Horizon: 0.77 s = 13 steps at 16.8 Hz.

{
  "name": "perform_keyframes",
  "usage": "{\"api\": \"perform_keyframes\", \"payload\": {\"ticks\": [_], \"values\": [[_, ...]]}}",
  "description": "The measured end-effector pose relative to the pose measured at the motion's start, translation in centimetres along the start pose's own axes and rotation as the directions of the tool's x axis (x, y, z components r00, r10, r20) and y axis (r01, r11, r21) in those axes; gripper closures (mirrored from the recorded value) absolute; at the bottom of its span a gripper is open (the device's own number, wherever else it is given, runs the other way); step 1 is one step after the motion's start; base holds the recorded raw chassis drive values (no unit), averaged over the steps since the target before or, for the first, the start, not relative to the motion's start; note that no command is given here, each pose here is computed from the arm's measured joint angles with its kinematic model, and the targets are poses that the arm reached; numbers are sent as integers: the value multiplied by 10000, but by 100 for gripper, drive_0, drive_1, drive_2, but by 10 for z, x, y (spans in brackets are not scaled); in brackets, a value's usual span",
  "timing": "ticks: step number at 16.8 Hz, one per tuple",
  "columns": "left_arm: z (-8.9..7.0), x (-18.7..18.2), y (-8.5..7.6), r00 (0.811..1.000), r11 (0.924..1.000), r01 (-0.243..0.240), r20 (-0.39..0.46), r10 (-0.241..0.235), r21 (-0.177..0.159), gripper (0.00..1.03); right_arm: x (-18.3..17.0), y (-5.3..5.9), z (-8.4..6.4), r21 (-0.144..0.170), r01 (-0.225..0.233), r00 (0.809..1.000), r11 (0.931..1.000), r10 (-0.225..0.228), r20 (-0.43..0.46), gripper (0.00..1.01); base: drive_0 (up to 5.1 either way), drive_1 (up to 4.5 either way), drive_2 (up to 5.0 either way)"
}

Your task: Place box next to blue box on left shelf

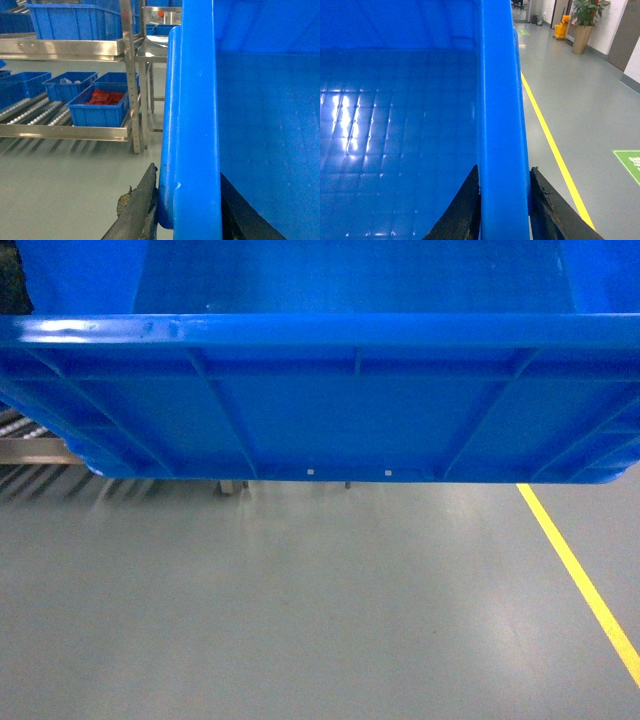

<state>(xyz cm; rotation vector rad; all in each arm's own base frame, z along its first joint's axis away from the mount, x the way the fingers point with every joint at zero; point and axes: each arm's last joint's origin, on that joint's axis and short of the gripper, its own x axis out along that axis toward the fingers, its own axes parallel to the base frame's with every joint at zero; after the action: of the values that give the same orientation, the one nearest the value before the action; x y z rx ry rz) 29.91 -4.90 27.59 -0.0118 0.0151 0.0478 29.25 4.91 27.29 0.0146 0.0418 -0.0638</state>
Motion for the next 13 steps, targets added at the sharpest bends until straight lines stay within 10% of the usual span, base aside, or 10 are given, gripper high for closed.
{"api": "perform_keyframes", "payload": {"ticks": [13], "values": [[0,0,0,10000,10000,11,4,-11,3,83,0,0,0,-2,0,10000,10000,0,-7,80,-2,417,-420]]}}
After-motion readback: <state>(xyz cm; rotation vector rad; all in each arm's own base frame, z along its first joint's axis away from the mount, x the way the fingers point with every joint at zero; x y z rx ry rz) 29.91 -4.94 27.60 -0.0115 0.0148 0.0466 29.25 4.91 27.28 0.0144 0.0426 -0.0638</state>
